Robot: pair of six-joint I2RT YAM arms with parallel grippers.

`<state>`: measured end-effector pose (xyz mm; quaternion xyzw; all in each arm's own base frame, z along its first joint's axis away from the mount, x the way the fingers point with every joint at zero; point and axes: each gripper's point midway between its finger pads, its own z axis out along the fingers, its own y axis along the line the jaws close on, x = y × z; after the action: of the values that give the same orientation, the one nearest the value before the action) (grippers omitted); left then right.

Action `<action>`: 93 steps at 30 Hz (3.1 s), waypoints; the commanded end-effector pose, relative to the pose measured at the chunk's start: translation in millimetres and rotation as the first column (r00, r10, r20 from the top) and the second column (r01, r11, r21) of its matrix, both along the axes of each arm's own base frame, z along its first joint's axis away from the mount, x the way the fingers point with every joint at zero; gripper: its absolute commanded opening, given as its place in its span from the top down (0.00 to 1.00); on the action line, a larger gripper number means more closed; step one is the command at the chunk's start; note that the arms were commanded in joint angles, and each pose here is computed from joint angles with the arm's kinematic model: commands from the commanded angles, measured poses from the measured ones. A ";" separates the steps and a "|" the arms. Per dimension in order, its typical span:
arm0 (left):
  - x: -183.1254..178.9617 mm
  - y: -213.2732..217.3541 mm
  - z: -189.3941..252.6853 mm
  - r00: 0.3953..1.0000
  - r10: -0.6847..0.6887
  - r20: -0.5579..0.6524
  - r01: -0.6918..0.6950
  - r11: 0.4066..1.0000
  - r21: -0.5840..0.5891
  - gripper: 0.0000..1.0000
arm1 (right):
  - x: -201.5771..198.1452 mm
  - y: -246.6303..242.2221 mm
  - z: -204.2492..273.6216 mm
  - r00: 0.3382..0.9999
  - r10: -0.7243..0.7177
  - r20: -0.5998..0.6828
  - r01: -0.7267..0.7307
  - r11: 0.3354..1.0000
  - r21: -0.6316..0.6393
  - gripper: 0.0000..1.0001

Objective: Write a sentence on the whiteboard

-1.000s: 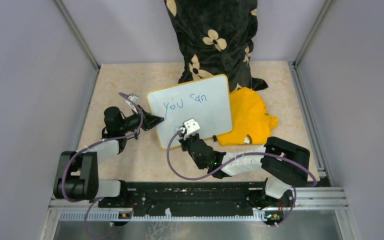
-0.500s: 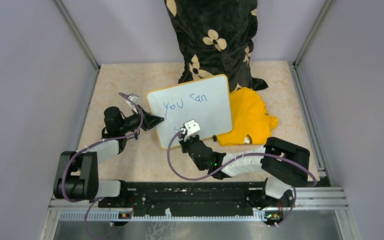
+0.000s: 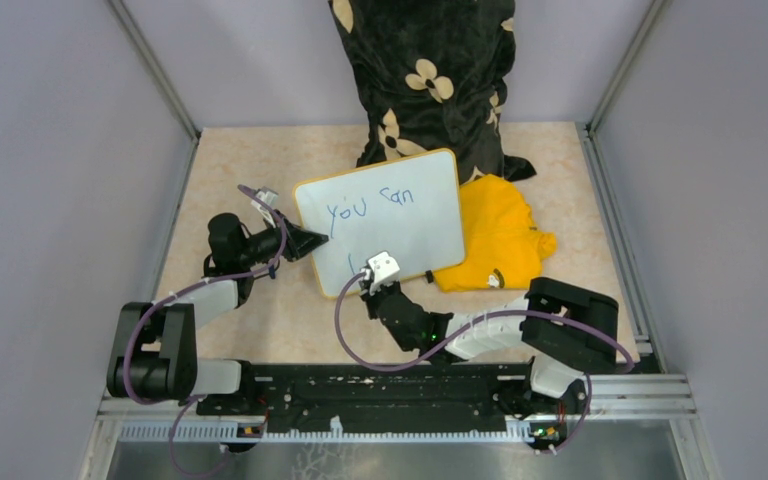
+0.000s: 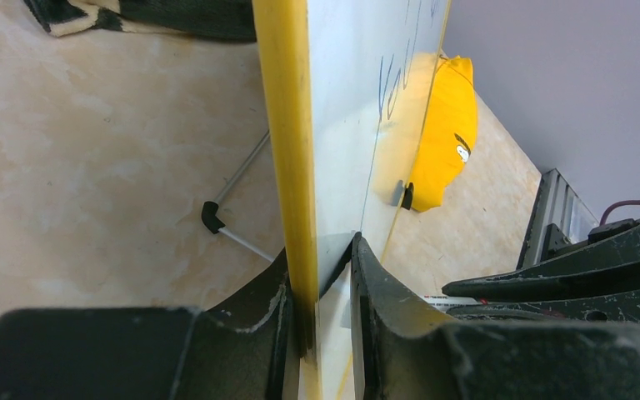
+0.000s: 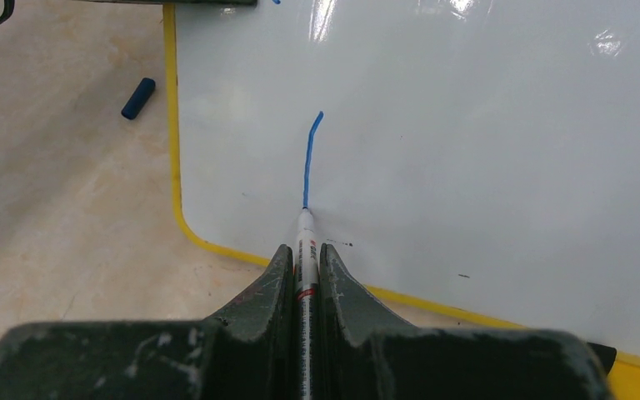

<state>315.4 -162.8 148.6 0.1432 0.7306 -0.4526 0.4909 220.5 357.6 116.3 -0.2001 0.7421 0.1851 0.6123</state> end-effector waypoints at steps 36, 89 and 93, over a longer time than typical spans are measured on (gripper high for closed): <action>16.0 12.0 -15.7 0.995 0.095 0.008 -0.095 0.993 0.074 1.00 | -2.7 23.3 7.5 0.998 0.067 0.005 -0.067 0.998 -0.007 1.00; 16.0 11.9 -14.2 0.996 0.094 0.011 -0.095 0.993 0.073 1.00 | 9.7 -11.2 68.9 0.993 -0.017 0.118 0.002 0.992 0.124 1.00; 15.8 12.0 -15.0 0.996 0.094 0.010 -0.095 0.993 0.074 1.00 | 12.9 -3.7 68.1 0.993 -0.012 0.115 -0.001 0.993 0.116 1.00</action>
<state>316.1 -163.4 149.0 0.1431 0.7307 -0.4514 0.4918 223.7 340.9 154.6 -0.1953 0.7130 0.1911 0.6457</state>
